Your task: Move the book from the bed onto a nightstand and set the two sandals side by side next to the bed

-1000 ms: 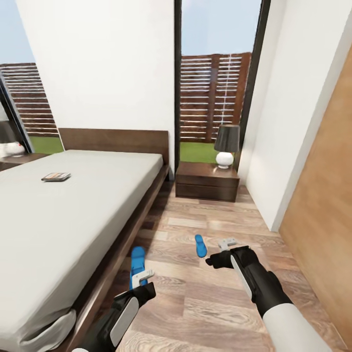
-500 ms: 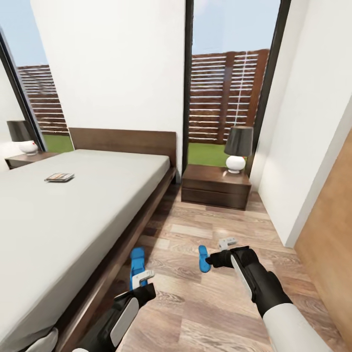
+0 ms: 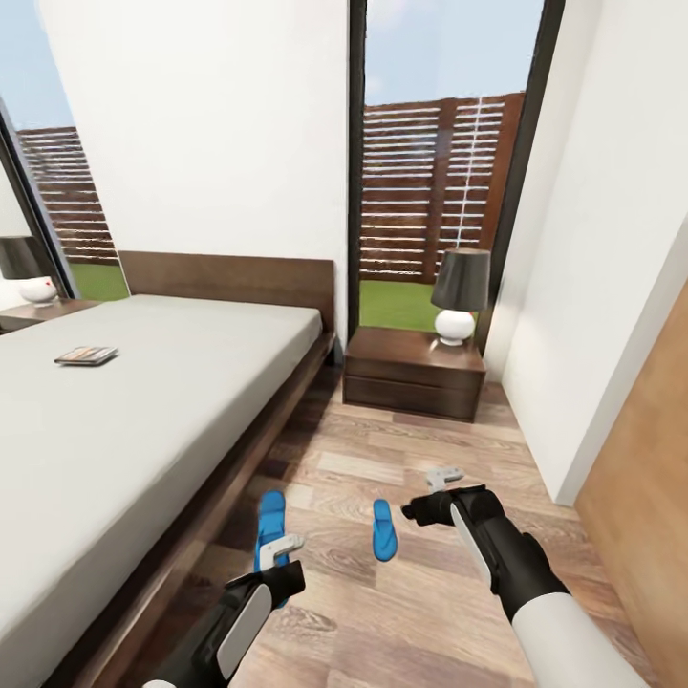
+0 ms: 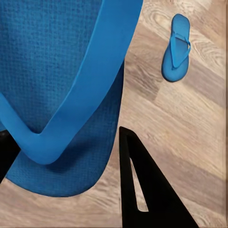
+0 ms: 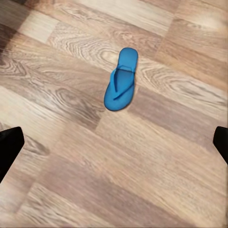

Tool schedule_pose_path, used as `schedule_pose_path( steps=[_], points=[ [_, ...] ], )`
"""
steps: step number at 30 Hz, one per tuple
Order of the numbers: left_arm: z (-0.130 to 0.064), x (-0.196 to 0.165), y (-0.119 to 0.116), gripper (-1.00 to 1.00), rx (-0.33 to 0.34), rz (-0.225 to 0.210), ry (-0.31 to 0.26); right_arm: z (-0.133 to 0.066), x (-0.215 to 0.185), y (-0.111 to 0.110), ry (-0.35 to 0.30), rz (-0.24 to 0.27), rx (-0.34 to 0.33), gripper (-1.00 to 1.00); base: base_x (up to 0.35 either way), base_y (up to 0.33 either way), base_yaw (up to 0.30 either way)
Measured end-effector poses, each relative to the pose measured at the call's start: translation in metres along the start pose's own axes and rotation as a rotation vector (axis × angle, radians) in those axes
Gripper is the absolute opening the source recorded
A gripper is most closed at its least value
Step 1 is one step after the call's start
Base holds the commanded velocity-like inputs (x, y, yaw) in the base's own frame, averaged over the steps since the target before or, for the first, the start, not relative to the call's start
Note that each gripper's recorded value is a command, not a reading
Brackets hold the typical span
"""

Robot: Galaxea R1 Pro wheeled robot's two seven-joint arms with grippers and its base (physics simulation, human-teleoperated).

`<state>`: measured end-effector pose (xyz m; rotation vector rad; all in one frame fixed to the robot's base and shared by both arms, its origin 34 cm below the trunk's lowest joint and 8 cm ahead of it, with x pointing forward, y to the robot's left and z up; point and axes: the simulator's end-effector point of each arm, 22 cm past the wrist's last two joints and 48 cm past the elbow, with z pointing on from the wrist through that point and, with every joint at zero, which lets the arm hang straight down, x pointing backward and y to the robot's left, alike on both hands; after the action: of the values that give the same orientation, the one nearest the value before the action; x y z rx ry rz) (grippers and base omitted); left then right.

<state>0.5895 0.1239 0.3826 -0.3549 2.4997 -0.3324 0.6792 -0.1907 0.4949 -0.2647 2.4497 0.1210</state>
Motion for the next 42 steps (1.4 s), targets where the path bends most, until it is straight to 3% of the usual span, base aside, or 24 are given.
schedule_pose_path(
  steps=[7, 16, 22, 32, 42],
  points=[
    [0.000, 0.005, 0.001, -1.00, 0.000, 0.006, 0.026, 0.028, 0.022, 0.025, 0.063, 0.015, -0.022, 1.00, 0.293, -0.157, 0.000],
    [0.000, 0.011, 0.001, -1.00, 0.000, 0.016, 0.061, 0.056, 0.044, 0.053, 0.052, 0.017, 0.013, 1.00, 0.315, 0.040, 0.000],
    [-0.002, 0.022, 0.003, -1.00, -0.001, 0.033, 0.115, 0.061, 0.049, 0.059, 0.031, 0.027, 0.039, 1.00, 0.276, 0.184, 0.000],
    [-0.003, 0.036, 0.000, -1.00, -0.007, 0.053, 0.172, 0.063, 0.052, 0.064, 0.038, 0.086, 0.031, 1.00, 0.195, 0.156, 0.000],
    [-0.005, 0.037, -0.006, -1.00, -0.003, 0.054, 0.178, 0.062, 0.053, 0.058, 0.042, 0.095, 0.055, 1.00, 0.082, 0.018, 0.000]
  ],
)
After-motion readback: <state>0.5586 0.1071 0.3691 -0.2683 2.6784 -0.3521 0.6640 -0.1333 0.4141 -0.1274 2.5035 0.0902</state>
